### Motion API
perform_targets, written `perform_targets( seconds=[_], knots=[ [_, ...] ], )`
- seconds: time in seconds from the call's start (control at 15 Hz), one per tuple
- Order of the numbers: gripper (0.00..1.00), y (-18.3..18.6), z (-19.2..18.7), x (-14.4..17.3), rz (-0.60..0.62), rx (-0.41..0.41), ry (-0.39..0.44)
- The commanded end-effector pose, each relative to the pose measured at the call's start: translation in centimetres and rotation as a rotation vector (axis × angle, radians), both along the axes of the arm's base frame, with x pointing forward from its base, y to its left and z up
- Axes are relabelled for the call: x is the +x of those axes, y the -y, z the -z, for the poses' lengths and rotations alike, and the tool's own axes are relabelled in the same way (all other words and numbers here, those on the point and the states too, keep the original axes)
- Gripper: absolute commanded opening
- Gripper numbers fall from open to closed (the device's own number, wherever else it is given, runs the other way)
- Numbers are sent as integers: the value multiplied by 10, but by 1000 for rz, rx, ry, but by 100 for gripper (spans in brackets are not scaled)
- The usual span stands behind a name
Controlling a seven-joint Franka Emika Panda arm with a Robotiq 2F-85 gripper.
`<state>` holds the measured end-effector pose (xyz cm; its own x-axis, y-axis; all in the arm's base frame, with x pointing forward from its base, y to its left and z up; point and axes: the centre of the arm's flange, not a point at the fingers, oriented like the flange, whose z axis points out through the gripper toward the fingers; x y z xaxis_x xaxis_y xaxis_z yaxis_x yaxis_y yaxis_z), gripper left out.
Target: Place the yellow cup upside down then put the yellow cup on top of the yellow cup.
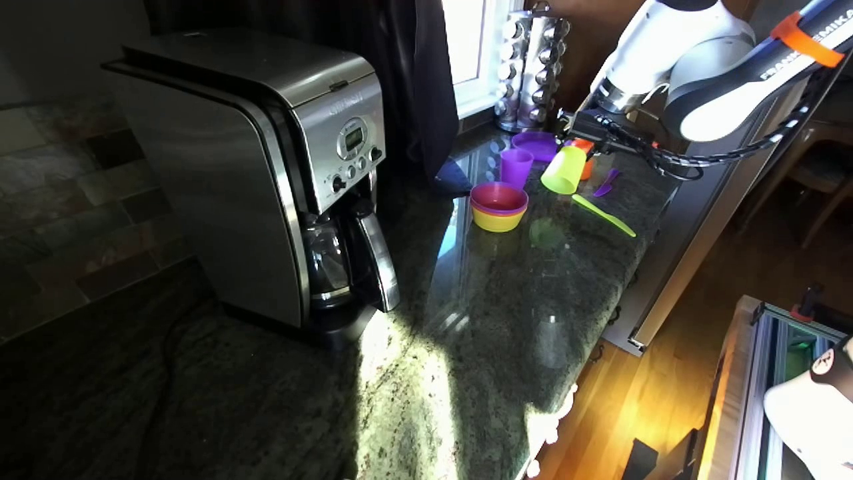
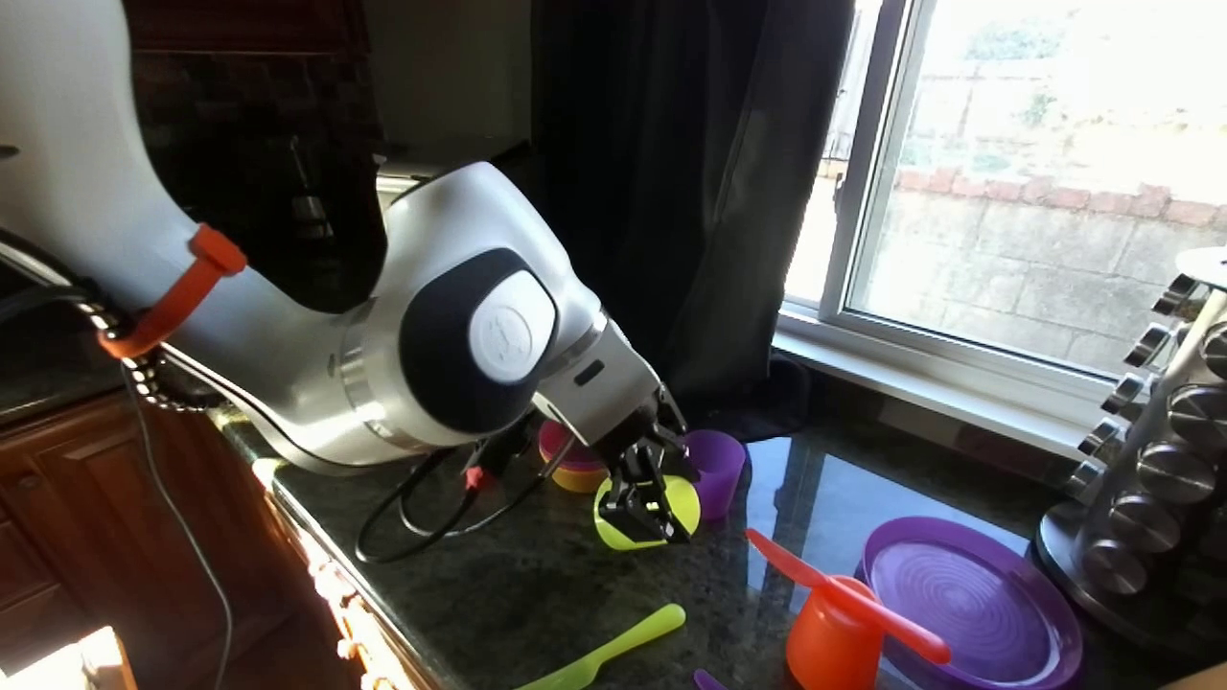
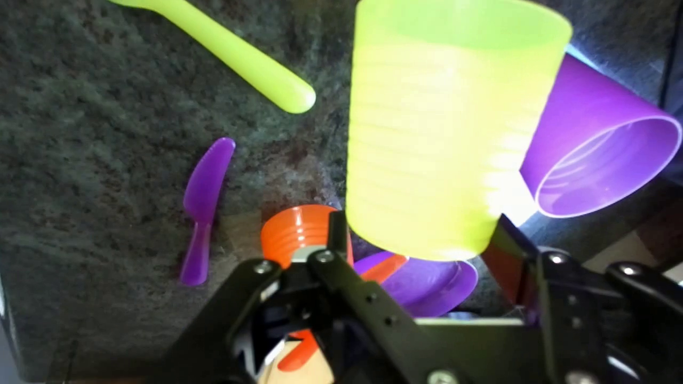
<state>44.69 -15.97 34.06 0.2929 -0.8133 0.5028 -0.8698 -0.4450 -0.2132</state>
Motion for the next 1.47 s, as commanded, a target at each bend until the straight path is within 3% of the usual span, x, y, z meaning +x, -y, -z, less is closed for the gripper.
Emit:
perform_targets(
  seconds=[0.0,0.33,1.0,1.4],
  knots=[
    [39,-39,14,-12,20,-106,-22],
    [39,-66,30,-9,112,-142,-98],
    [39,-83,43,-9,268,-261,-5],
    [39,-83,51,-9,311,-381,-35]
  ],
)
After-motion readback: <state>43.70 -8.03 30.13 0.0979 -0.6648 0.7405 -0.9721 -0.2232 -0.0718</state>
